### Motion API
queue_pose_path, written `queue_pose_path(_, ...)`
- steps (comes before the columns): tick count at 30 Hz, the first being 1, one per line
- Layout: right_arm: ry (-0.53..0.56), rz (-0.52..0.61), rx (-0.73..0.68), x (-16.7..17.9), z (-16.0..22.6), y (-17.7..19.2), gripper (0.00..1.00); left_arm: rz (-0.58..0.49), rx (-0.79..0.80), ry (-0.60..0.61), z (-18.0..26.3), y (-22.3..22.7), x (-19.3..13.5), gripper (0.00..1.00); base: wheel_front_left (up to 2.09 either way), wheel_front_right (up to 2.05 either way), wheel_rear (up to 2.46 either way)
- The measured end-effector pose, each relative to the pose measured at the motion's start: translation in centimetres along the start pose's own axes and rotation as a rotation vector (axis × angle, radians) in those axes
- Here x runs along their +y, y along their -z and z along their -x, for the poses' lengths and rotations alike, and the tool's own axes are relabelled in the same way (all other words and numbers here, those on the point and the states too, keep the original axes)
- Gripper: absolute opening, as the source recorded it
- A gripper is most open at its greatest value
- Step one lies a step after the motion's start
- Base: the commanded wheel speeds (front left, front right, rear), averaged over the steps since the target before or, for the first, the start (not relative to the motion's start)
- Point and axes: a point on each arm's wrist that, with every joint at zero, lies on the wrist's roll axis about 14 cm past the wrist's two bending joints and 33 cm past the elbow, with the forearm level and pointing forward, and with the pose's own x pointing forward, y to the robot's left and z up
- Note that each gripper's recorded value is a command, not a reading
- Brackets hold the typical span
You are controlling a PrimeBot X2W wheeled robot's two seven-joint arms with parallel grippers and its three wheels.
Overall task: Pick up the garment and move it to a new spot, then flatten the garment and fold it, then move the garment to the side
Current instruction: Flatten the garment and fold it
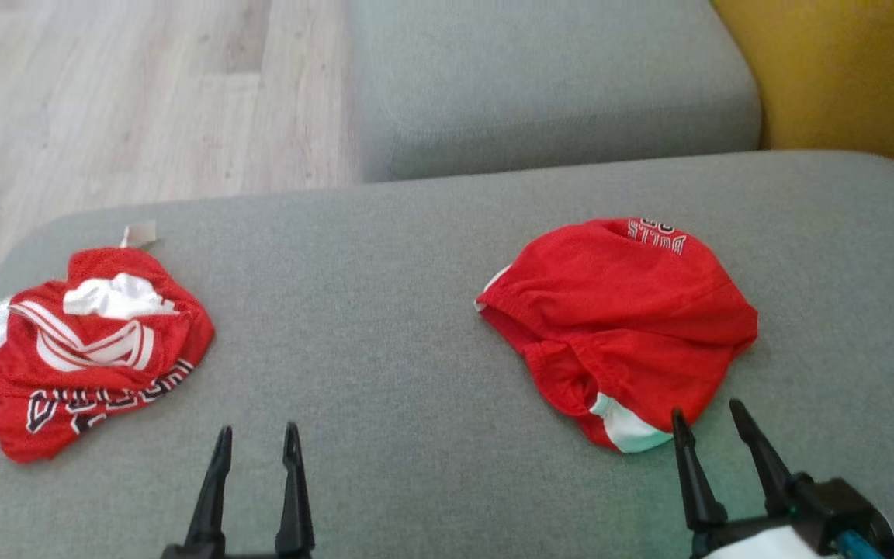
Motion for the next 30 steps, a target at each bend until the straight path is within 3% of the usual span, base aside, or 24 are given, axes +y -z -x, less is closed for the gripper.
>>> queue_pose_path(30,-0.021,0.005,0.019,0.7,0.2,0.6,1.0,-0.036,0.063,-0.027,1.3,1.9,0.7,1.0,0.0,0.0,0.0)
